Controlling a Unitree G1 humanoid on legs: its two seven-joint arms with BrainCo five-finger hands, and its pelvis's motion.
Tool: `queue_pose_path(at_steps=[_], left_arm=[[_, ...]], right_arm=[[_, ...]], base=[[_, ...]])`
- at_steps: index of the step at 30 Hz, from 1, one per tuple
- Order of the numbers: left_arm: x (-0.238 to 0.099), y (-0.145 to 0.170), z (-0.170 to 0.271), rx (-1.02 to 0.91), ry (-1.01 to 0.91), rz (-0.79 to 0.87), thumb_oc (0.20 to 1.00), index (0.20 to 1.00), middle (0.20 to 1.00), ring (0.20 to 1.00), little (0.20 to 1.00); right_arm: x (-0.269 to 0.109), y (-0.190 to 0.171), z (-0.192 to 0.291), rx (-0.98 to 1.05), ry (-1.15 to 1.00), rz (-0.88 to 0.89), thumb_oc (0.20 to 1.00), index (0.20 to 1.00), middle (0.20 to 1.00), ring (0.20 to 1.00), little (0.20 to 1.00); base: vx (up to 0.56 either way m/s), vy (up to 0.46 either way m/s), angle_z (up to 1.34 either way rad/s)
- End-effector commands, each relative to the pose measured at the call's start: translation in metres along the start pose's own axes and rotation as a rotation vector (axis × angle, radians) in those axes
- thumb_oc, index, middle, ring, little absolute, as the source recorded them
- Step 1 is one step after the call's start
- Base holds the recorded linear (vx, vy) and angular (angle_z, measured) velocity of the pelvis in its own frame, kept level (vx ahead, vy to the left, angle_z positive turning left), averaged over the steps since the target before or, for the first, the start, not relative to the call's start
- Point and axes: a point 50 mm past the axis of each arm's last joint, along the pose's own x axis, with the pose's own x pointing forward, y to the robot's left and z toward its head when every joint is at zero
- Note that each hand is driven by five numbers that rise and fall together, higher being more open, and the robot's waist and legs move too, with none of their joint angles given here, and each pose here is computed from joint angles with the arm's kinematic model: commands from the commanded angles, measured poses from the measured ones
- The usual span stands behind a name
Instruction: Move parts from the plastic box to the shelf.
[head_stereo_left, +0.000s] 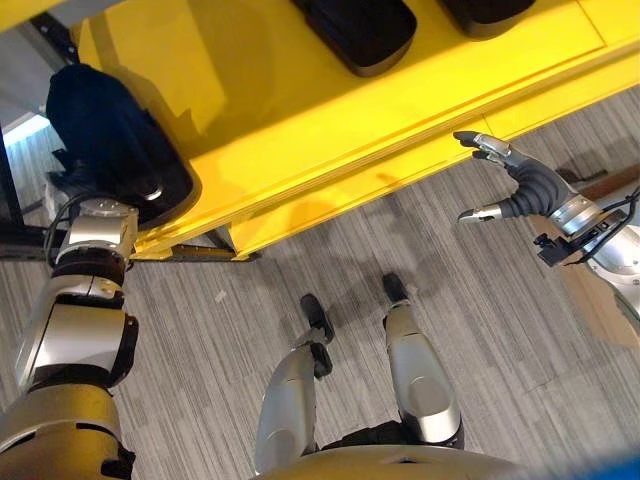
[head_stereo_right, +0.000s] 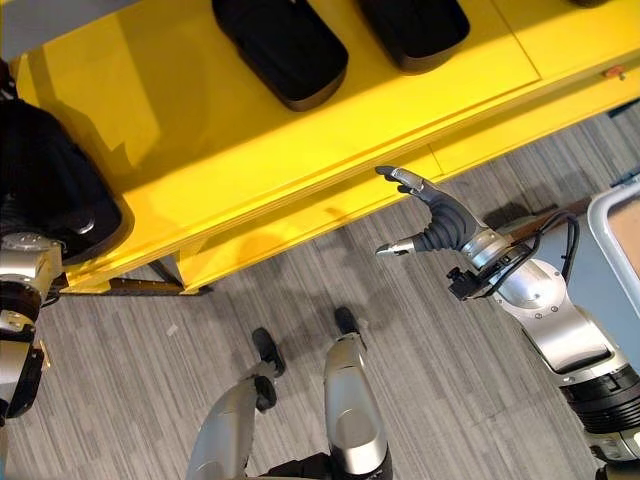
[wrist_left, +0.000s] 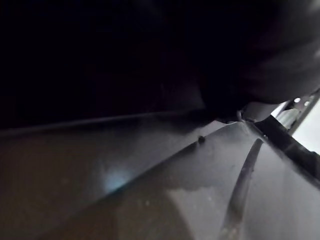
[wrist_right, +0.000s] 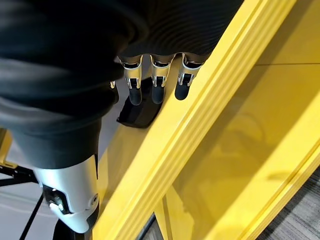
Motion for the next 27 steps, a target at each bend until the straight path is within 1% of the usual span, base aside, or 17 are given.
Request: queue_pose_path(at_steps=[1, 3, 6, 8, 9, 12, 18, 23, 27], left_arm=[[0.015, 0.036, -0.008, 0.042, -0.018, 0.133, 0.2, 0.2, 0.2, 0.2, 0.2], [0.016, 0.036, -0.007, 0.048, -0.03, 0.117, 0.2, 0.2, 0.2, 0.2, 0.2], [0.015, 0.031, 0.007, 0.088, -0.068, 0.092, 0.2, 0.2, 0.2, 0.2, 0.2], [0.009, 0.024, 0.017, 0.101, -0.086, 0.083, 0.2, 0.2, 0.2, 0.2, 0.2], [0.01, 0.027, 0.018, 0.089, -0.08, 0.083, 0.2, 0.2, 0.2, 0.2, 0.2], [0.013, 0.031, 0.011, 0.114, -0.073, 0.078, 0.2, 0.2, 0.2, 0.2, 0.2], [0.017, 0.033, -0.009, 0.101, -0.027, 0.035, 0.2, 0.2, 0.2, 0.2, 0.2], [0.014, 0.025, -0.018, 0.108, -0.02, 0.016, 0.2, 0.2, 0.2, 0.2, 0.2], [0.013, 0.023, -0.032, 0.086, 0.038, 0.006, 0.2, 0.2, 0.2, 0.2, 0.2]], right_arm=[[0.002, -0.003, 0.011, 0.031, -0.095, -0.04, 1.0, 1.0, 1.0, 1.0, 1.0], [-0.001, -0.002, 0.009, 0.044, -0.08, -0.054, 1.0, 1.0, 1.0, 1.0, 1.0], [-0.013, 0.002, 0.002, 0.063, -0.064, -0.1, 1.0, 1.0, 1.0, 1.0, 1.0], [-0.015, 0.002, 0.002, 0.063, -0.066, -0.123, 1.0, 1.0, 1.0, 1.0, 1.0], [-0.011, -0.001, 0.004, 0.058, -0.073, -0.128, 1.0, 1.0, 1.0, 1.0, 1.0], [-0.012, -0.006, 0.003, 0.046, -0.062, -0.136, 1.0, 1.0, 1.0, 1.0, 1.0], [-0.016, -0.013, 0.002, 0.003, -0.043, -0.127, 1.0, 1.0, 1.0, 1.0, 1.0], [-0.016, -0.019, 0.005, -0.018, -0.045, -0.133, 1.0, 1.0, 1.0, 1.0, 1.0], [-0.022, -0.017, 0.004, -0.019, -0.035, -0.11, 1.0, 1.0, 1.0, 1.0, 1.0]], base=[[-0.07, -0.076, -0.37], [-0.07, -0.123, -0.03], [-0.04, -0.172, 0.24], [-0.13, -0.179, 1.06], [-0.13, -0.14, 0.8], [-0.05, -0.09, -0.1], [0.0, -0.008, -0.03], [0.0, 0.015, -0.07], [0.05, -0.005, -0.07]])
